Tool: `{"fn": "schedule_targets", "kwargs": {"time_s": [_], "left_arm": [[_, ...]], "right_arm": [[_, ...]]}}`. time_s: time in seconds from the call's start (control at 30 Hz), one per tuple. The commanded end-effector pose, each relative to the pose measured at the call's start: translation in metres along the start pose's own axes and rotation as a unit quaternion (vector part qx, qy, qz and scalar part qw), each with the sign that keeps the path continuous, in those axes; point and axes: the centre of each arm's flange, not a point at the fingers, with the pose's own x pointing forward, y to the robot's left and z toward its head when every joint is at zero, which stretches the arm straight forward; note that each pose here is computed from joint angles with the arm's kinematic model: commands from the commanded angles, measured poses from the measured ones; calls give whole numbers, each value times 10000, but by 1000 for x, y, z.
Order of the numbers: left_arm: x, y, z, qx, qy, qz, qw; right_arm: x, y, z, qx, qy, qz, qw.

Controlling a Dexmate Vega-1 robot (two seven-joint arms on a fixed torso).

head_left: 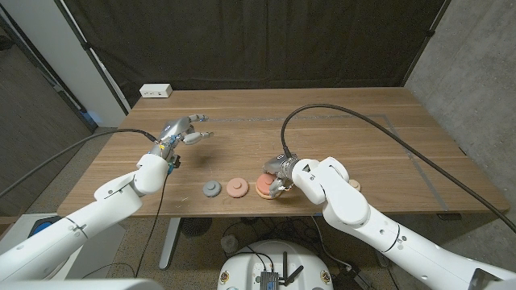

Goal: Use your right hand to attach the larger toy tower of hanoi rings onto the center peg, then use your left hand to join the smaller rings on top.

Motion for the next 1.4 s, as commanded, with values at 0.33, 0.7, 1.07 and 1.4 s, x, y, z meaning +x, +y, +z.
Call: {"fn": "schedule_targets", "kwargs": {"time_s": [0.33, 0.7, 1.07, 1.4], "left_arm": [[-4, 1, -2, -33, 30, 45, 10000], [-5, 3, -2, -33, 33, 66, 10000], [-4, 2, -3, -36, 39, 51, 10000], [-3, 2, -2, -44, 31, 72, 10000]], "right_arm": [[0, -2, 1, -157, 150, 178, 9996], [-3, -4, 1, -553, 357, -30, 9978], [-8, -6, 1, -576, 368, 21, 9977], [-15, -8, -2, -536, 455, -35, 9975]]}}
